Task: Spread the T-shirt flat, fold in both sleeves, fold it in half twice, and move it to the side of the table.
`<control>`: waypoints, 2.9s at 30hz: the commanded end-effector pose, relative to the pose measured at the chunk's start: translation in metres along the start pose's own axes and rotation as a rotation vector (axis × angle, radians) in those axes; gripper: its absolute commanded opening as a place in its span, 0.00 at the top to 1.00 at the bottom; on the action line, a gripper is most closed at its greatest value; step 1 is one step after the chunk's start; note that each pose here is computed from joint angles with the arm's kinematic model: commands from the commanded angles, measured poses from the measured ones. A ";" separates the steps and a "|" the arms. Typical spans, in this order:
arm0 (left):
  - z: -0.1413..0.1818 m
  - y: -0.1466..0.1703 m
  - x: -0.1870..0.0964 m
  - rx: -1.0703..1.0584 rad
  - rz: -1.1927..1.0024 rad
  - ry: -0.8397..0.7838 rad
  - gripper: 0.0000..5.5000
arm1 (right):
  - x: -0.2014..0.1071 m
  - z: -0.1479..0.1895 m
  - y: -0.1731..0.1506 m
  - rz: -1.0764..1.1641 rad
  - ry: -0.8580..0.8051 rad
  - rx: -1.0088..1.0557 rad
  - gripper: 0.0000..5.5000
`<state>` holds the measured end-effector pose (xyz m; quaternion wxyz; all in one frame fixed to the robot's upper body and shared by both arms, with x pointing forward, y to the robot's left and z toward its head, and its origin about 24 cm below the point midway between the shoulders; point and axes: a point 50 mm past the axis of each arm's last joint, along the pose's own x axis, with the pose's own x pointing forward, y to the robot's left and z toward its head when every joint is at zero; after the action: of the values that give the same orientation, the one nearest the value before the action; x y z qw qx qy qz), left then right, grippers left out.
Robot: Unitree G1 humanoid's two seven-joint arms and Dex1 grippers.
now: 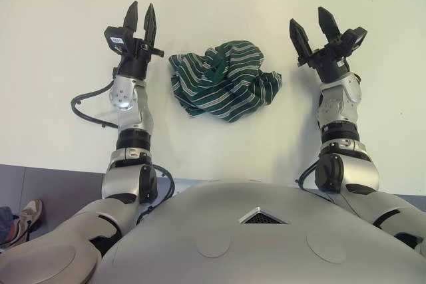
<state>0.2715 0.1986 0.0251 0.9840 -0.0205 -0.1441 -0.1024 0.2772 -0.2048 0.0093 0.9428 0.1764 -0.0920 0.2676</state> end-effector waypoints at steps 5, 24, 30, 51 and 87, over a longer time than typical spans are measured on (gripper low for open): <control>-0.001 -0.001 0.000 -0.008 -0.006 0.003 0.68 | -0.003 -0.003 0.001 0.013 0.024 -0.006 0.02; 0.000 -0.004 -0.001 -0.025 -0.009 -0.007 0.68 | -0.006 -0.005 0.003 0.028 0.050 -0.049 0.02; 0.019 -0.026 -0.008 -0.051 -0.090 -0.087 0.68 | -0.014 0.007 0.006 0.150 0.299 -0.609 0.02; 0.061 -0.009 -0.051 0.377 -0.489 -0.074 0.68 | 0.041 -0.009 0.036 0.513 0.485 -0.842 0.02; 0.006 0.001 -0.064 0.652 -0.618 0.225 0.68 | -0.028 0.039 0.090 0.923 0.364 -0.589 0.02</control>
<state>0.2088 0.1982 0.0103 0.8592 0.3485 -0.0760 -0.3669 0.1918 -0.1598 0.0615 0.7224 -0.1786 -0.0610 0.6652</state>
